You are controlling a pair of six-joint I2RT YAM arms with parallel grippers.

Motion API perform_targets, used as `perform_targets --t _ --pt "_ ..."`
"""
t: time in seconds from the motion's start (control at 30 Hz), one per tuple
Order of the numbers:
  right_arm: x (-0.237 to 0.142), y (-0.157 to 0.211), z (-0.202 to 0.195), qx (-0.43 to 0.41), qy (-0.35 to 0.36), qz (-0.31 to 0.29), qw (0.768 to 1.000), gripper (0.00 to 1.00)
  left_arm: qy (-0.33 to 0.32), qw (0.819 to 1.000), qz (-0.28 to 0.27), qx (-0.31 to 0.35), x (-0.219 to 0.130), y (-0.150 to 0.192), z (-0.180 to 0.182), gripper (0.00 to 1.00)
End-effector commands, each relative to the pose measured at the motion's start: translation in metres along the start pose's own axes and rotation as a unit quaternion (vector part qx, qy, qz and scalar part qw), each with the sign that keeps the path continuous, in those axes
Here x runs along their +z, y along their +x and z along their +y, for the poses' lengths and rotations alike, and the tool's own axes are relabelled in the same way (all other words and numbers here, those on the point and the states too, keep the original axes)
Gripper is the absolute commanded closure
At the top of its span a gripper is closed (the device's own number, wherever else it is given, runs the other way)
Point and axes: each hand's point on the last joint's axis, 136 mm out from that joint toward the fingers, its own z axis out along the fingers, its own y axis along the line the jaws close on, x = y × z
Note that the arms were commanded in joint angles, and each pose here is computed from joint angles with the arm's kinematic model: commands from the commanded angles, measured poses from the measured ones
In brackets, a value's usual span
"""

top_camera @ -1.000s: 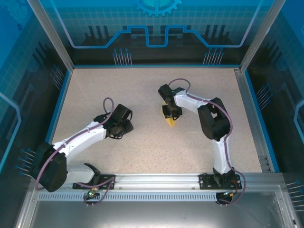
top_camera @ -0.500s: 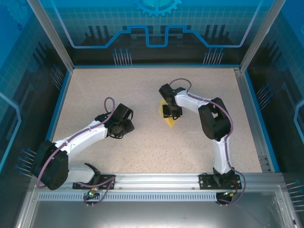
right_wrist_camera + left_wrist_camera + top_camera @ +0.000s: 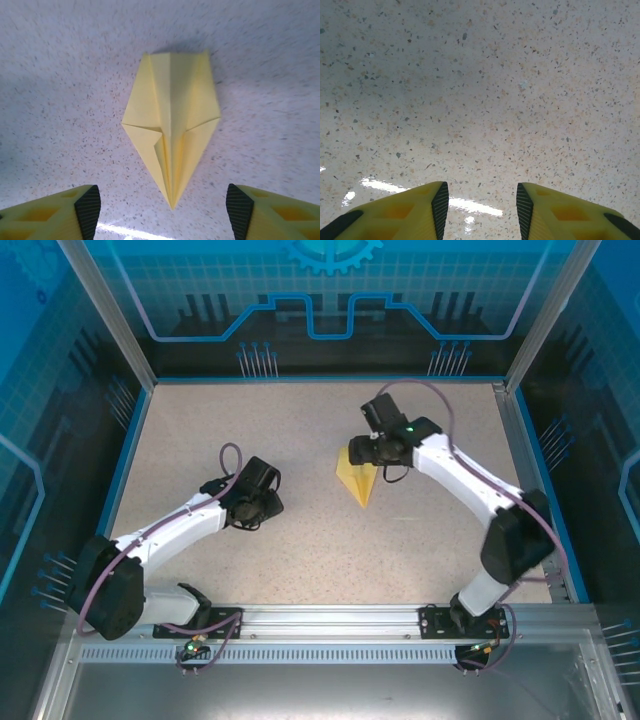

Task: Fold a paper plane with a square sheet of paper (pick it up from the middle)
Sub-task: Move the paper plane to the center of the table, then reset both arms

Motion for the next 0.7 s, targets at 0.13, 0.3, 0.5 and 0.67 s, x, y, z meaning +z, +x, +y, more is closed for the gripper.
perform_targets --t 0.13,0.3,0.5,0.67 --pt "-0.063 -0.012 -0.058 0.005 0.081 -0.154 0.985 0.09 0.024 0.999 -0.033 0.011 -0.011 -0.016 -0.01 0.46" --pt "-0.077 -0.003 -0.12 0.018 0.202 -0.188 0.961 0.0 0.015 0.997 -0.075 0.019 -0.023 -0.029 -0.004 0.3" --pt "-0.019 0.025 -0.179 -0.017 0.263 -0.133 0.955 0.01 -0.031 0.988 -0.147 0.039 -0.045 -0.054 0.015 0.04" --pt "0.031 0.038 -0.19 -0.028 0.216 -0.15 0.965 0.01 -0.081 0.974 -0.207 0.05 -0.065 -0.078 0.035 0.01"
